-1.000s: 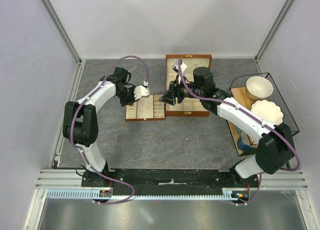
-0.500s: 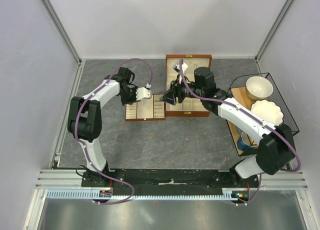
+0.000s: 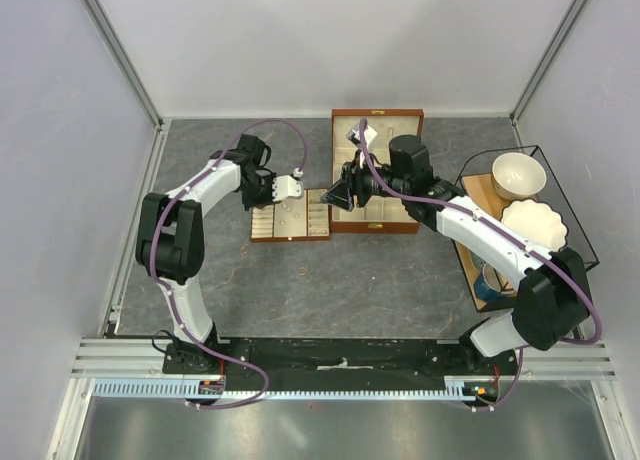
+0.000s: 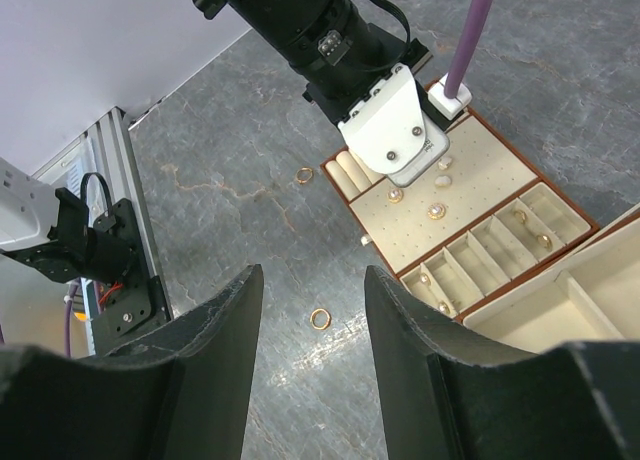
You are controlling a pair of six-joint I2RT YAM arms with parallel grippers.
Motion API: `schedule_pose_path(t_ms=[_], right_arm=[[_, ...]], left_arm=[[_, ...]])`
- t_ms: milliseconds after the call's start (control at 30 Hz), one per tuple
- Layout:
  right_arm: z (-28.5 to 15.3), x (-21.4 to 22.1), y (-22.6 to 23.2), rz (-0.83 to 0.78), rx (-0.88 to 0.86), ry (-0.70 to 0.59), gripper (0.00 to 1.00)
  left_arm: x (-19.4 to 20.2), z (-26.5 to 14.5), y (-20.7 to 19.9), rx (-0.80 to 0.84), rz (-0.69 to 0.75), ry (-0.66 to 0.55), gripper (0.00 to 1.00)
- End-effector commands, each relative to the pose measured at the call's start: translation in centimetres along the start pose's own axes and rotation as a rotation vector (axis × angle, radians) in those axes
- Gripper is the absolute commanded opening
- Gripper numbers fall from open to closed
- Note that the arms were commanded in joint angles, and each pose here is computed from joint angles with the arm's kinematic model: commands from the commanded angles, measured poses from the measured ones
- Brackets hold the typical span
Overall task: Organize the mixed jewelry
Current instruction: Place the jewelry in the compartment layer.
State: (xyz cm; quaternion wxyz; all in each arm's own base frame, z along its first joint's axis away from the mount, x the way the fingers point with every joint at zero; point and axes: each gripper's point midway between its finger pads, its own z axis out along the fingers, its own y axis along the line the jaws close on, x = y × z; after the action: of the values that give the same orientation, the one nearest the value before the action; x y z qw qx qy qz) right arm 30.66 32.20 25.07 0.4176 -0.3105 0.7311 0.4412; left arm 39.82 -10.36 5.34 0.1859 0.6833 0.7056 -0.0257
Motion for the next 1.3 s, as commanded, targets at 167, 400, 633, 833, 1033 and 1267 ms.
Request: schedule_pose_path(t_ms=[167, 400, 633, 833, 1033, 1267], right_arm=[[-0.7, -1.9, 0.7, -0.046, -0.014, -0.065, 0.53], [-0.7, -1.9, 0.7, -0.046, -0.015, -0.065, 0.52], [-0.9, -1.9, 0.7, -0.050, -0.014, -0.068, 0.52], [-0.8, -1.8, 0.7, -0.048, -0.019, -0.066, 0.52], [-0.7, -1.8, 0.8, -0.045, -0.023, -0.065, 0.52], [-0.9, -2.0, 0.8, -0.049, -0.023, -0.070, 0.52]], left_arm=[[-1.3, -0.8, 0.3, -0.031, 0.055, -0.034, 0.02], [-1.5, -1.2, 0.0, -0.035, 0.058, -0.040, 0.02], [-1.4, -0.7, -0.4, -0.021, 0.063, -0.030, 0.02], [-1.1, -0.8, -1.2, -0.011, 0.067, -0.021, 0.01], [-0.9, -1.1, -1.6, -0.013, 0.070, -0.017, 0.02], [-0.7, -0.4, -1.8, 0.004, 0.066, -0.008, 0.02]])
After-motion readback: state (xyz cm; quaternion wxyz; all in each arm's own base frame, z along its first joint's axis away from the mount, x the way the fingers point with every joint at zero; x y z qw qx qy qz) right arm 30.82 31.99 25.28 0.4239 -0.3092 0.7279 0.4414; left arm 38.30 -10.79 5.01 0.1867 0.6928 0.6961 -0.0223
